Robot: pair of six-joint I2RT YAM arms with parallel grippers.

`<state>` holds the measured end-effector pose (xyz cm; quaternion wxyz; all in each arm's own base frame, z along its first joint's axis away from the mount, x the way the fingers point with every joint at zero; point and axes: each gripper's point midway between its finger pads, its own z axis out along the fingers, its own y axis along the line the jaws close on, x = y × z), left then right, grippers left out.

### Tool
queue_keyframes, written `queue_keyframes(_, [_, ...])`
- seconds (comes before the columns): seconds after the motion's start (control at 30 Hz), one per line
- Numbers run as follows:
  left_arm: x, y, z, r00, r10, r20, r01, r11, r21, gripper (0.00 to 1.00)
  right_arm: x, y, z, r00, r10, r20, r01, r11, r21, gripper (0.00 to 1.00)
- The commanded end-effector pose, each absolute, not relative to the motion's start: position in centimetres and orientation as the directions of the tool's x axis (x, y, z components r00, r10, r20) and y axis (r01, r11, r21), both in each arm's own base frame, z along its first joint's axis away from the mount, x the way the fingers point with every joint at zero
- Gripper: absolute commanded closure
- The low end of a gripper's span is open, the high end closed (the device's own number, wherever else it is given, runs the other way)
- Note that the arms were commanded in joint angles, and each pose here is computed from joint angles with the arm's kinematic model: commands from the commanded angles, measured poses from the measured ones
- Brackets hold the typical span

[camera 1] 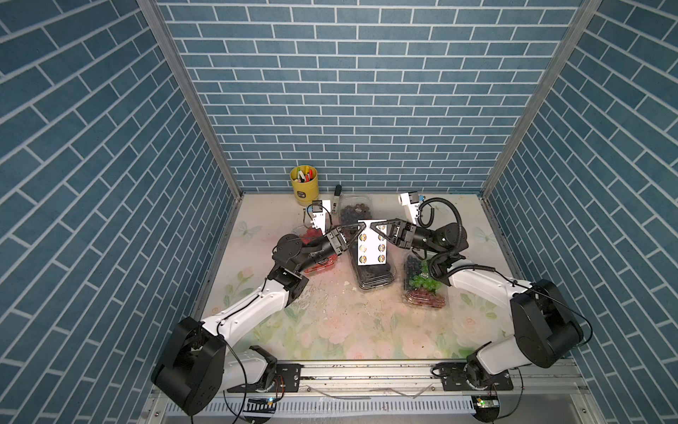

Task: Label fruit boxes
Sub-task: Adjust the label sticker.

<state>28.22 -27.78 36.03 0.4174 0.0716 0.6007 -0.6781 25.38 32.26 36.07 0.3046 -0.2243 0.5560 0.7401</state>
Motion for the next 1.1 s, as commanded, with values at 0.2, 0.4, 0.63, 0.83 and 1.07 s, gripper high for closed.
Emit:
queue_keyframes(0.2, [28.5, -27.8, 36.2, -0.634, -0.481, -0.605, 0.66, 0.071, -0.748, 0.95, 22.8, 31.7, 39.4, -0.657, 0.203, -0.726, -0.748, -0.295, 0.595, 1.0])
queue_keyframes(0.4, [28.2, -27.9, 36.6, -0.63, -0.481, -0.61, 0.679, 0.04, -0.733, 0.98, 23.1, 32.1, 39.0, -0.663, 0.195, -0.723, -0.742, -0.299, 0.6, 1.0])
queue_keyframes(0.63, [27.4, -28.0, 38.1, -0.653, -0.482, -0.585, 0.687, -0.052, -0.725, 0.99, 23.4, 32.3, 38.9, -0.67, 0.192, -0.717, -0.736, -0.3, 0.608, 1.0])
queue_keyframes(0.83, [27.5, -28.0, 38.0, -0.654, -0.477, -0.587, 0.685, -0.044, -0.728, 0.99, 23.8, 32.5, 38.8, -0.679, 0.192, -0.709, -0.729, -0.298, 0.617, 1.0])
queue_keyframes(1.07, [28.4, -28.5, 36.6, -0.665, -0.464, -0.585, 0.66, 0.001, -0.752, 0.99, 22.1, 32.3, 40.3, -0.653, 0.179, -0.736, -0.745, -0.332, 0.579, 1.0])
